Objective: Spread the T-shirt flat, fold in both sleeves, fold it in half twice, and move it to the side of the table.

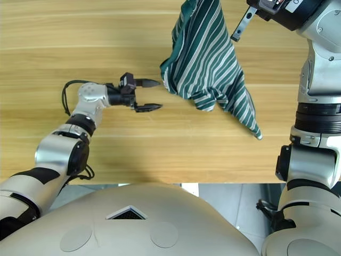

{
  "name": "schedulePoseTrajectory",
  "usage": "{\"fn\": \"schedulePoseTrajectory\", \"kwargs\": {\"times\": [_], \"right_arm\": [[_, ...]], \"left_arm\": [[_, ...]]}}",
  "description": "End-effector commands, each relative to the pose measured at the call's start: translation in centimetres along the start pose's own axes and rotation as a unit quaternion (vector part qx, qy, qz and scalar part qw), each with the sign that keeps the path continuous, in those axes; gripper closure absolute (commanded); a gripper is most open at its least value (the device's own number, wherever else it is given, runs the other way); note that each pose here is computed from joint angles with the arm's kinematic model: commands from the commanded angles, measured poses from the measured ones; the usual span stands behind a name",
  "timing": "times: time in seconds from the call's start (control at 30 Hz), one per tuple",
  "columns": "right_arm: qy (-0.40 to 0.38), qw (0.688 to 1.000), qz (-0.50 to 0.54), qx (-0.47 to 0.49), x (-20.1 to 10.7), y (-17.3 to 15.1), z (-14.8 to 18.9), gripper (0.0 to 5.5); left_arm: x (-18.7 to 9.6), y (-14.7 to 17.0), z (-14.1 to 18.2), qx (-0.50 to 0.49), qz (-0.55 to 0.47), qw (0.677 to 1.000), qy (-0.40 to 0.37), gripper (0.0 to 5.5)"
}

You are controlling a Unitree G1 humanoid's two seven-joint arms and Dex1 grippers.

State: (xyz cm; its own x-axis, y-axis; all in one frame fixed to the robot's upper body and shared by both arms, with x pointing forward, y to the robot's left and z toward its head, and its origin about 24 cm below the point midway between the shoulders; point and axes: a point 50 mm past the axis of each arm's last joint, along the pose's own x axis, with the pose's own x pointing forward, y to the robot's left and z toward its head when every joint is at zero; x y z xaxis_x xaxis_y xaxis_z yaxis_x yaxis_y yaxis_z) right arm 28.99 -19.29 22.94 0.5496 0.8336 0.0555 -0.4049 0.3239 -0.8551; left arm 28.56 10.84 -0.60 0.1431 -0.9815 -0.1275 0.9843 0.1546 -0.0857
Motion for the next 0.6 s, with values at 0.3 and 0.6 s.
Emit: {"fn": "schedulePoseTrajectory", "kwargs": {"times": [0.3, 0.6], "right_arm": [[-0.006, 1.000, 0.009, 0.002, 0.5, 0.5, 0.7, 5.50], [-0.010, 1.000, 0.010, 0.004, 0.7, 0.7, 1.0, 5.50]], "left_arm": [[1.5, 0.8, 1.2, 0.008, 0.038, 0.999, -0.026, 1.36], [2.4, 1.5, 2.3, 0.016, 0.089, 0.994, -0.053, 2.58]]}}
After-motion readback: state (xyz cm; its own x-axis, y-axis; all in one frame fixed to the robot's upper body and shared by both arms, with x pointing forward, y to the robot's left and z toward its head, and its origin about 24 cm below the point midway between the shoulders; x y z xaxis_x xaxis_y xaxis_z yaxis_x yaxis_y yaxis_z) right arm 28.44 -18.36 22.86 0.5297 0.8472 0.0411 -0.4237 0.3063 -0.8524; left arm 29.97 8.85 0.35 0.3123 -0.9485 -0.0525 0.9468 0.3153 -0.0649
